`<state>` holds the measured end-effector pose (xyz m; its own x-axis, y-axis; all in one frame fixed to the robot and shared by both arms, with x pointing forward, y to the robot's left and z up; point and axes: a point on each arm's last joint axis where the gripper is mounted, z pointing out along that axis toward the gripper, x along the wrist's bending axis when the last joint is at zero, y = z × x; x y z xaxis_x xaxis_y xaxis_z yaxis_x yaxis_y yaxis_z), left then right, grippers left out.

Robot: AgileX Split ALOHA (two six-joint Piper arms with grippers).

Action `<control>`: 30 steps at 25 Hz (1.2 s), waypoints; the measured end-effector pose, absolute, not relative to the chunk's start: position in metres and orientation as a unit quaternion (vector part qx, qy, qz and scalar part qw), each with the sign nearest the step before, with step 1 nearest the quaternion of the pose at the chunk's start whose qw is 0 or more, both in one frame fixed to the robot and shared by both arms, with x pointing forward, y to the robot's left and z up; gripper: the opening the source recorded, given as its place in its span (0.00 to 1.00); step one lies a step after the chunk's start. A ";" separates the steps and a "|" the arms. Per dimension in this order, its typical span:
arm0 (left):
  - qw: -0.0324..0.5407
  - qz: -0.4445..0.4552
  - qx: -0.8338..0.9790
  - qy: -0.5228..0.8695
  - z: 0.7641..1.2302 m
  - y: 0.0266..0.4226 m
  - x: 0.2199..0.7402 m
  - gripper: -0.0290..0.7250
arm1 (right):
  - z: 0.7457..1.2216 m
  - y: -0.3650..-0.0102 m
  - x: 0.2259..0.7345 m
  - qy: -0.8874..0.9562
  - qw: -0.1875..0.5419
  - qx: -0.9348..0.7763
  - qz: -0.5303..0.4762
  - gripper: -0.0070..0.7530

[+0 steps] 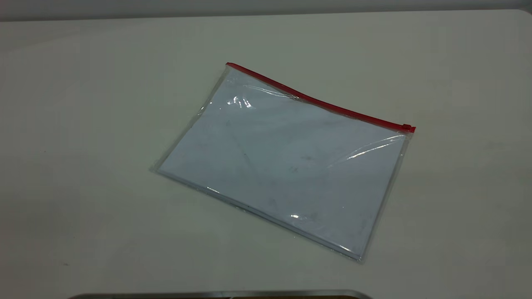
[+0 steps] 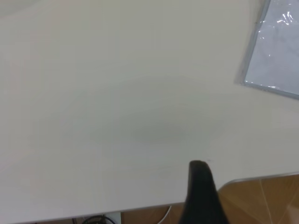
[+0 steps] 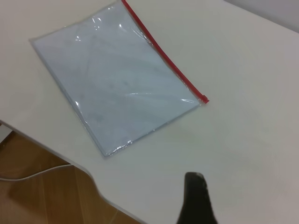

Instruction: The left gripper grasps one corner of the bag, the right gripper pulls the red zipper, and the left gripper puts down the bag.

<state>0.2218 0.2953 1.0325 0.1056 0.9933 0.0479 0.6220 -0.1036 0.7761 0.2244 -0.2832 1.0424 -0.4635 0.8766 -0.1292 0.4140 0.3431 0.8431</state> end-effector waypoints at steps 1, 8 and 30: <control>0.305 0.304 0.678 0.596 1.032 0.295 0.222 0.82 | 1.042 -0.283 0.224 0.763 0.299 0.423 0.387 0.77; 0.305 0.304 0.678 0.596 1.032 0.295 0.222 0.82 | 1.042 -0.283 0.224 0.763 0.299 0.423 0.387 0.77; 0.305 0.305 0.679 0.594 1.032 0.295 0.222 0.82 | 1.042 -0.293 0.230 0.643 0.364 0.590 0.326 0.77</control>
<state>0.2218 0.2953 1.0325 0.1089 0.9927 0.0520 0.6214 -0.1088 0.7759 0.2304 -0.2932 1.0417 -0.0391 0.9958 -0.0825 0.5211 0.0908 0.8486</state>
